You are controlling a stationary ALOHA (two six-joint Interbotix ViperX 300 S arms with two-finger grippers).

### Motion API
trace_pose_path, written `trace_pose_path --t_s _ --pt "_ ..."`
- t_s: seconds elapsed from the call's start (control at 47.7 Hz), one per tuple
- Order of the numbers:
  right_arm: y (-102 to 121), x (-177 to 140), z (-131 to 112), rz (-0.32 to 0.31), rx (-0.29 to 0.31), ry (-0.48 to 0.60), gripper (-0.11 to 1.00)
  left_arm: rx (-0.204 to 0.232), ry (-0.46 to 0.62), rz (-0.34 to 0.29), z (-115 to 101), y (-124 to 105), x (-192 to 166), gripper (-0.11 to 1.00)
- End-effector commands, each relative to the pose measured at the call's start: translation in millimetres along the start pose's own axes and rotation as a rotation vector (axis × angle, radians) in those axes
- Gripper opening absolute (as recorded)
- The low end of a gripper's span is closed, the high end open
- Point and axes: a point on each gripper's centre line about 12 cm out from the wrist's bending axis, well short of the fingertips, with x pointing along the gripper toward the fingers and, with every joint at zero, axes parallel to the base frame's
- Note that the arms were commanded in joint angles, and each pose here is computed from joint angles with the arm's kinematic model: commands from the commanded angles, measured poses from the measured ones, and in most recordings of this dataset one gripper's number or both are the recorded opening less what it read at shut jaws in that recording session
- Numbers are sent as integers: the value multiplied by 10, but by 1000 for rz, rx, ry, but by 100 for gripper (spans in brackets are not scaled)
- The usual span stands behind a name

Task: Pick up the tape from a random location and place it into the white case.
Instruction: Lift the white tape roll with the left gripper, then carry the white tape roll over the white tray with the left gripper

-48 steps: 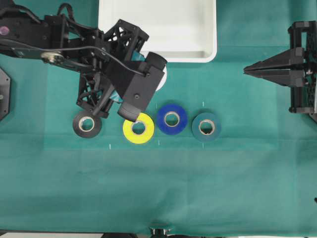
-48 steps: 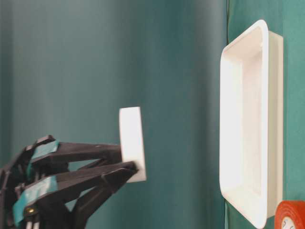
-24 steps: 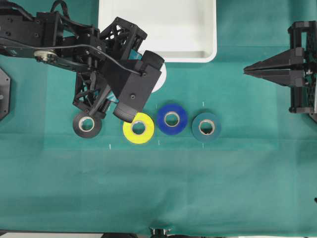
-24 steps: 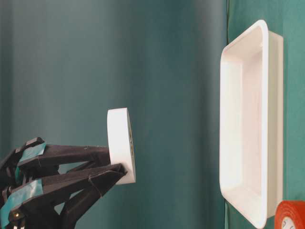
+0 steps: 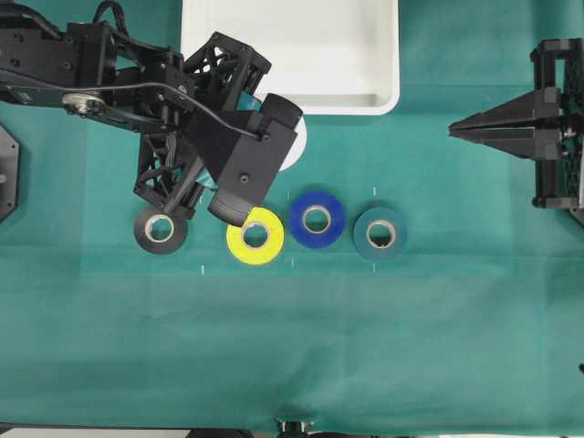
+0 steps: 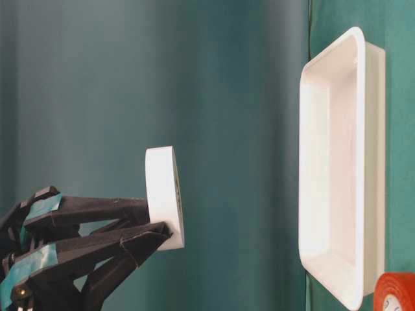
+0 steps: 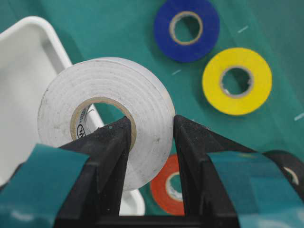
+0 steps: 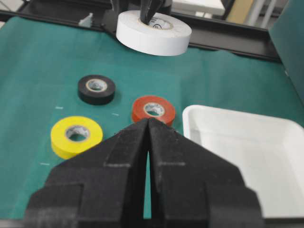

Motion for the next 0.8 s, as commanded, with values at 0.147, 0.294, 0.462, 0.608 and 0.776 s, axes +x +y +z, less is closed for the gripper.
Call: trace_pose_path --t_s 0.147,0.294,0.462,0.608,0.776 --pt "0 14 99 0 -3 -28 0 -17 -50 47 34 130 -198 26" --pt "-4 16 88 -2 -1 -23 0 -61 -35 71 -68 302 -191 26" --pt "-4 13 80 -2 -1 -15 0 -105 -35 107 -168 499 -195 26" --pt "-4 13 80 -1 -3 -15 0 -154 -44 154 -279 718 -222 26" --pt "-3 14 79 -1 -7 -11 0 -193 -41 184 -384 870 -249 26"
